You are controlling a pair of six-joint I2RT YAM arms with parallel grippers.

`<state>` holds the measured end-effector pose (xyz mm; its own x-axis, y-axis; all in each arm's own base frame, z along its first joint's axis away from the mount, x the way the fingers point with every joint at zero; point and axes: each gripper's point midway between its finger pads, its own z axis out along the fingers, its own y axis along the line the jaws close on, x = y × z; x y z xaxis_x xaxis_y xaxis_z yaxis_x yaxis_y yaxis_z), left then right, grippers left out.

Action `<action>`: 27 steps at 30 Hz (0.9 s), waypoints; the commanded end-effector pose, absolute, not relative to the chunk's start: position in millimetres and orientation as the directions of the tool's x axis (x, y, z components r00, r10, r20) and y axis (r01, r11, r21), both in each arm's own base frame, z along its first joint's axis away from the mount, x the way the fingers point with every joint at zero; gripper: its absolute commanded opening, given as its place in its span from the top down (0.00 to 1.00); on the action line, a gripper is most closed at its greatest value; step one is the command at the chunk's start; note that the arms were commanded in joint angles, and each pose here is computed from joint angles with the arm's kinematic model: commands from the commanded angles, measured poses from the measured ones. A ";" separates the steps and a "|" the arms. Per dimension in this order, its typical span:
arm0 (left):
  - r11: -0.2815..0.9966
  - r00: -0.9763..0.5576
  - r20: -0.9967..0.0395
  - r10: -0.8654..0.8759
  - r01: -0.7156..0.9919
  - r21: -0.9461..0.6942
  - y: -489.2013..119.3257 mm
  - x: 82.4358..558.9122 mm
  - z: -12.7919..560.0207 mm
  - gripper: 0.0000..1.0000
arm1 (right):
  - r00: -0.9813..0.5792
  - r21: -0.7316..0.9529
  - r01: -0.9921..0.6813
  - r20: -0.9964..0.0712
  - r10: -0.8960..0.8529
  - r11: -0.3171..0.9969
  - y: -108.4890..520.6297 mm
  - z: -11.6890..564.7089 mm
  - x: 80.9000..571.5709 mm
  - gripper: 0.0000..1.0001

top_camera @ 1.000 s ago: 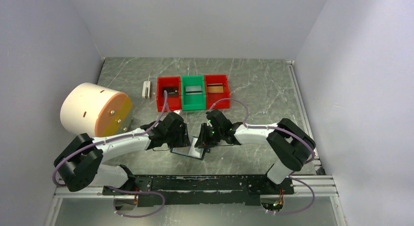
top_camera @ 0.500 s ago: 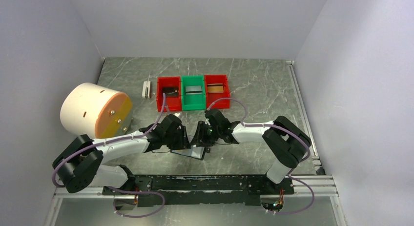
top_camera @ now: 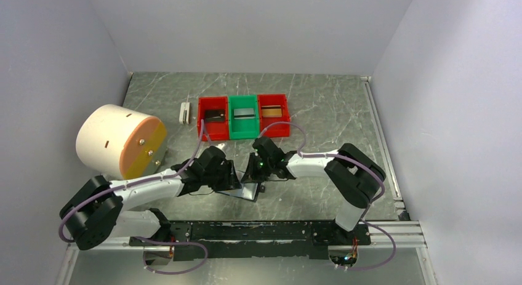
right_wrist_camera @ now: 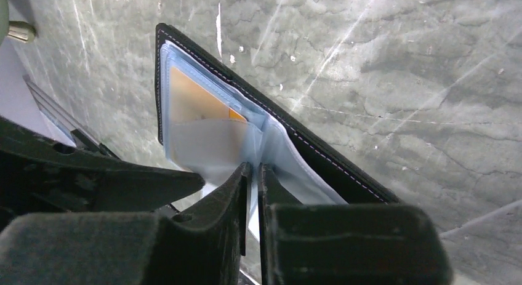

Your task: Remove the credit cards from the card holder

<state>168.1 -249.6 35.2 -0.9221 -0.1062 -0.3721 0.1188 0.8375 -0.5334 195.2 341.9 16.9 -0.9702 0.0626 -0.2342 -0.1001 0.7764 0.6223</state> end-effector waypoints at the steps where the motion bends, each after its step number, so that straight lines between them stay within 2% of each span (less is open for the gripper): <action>1: 0.847 -0.898 -0.414 -0.148 0.102 -0.522 -239.6 173.3 47.0 0.48 | -0.973 0.573 -0.070 -0.221 0.071 0.816 326.6 0.8 190.4 0.89; 7: 0.846 -0.860 -0.472 -0.193 0.098 -0.524 -234.2 183.6 61.6 0.37 | -0.975 0.616 -0.025 -0.189 0.116 0.787 318.0 -3.1 189.7 0.90; 10: 0.824 -0.871 -0.466 -0.158 0.144 -0.549 -243.7 182.6 63.0 0.35 | -0.977 0.638 -0.023 -0.178 0.118 0.770 319.0 -4.7 186.1 0.90; 14: 0.789 -0.892 -0.437 -0.114 0.186 -0.586 -259.8 178.6 60.8 0.36 | -0.976 0.654 -0.002 -0.166 0.141 0.756 317.0 -6.8 184.0 0.89; 21: 0.813 -0.914 -0.386 -0.124 0.130 -0.567 -256.9 175.9 42.4 0.40 | -0.972 0.679 0.000 -0.174 0.161 0.734 315.1 -2.8 184.9 0.86; 27: 0.720 -0.908 -0.412 -0.079 0.234 -0.653 -278.8 172.3 64.9 0.47 | -0.967 0.721 -0.050 -0.208 0.147 0.691 323.7 18.5 188.7 0.79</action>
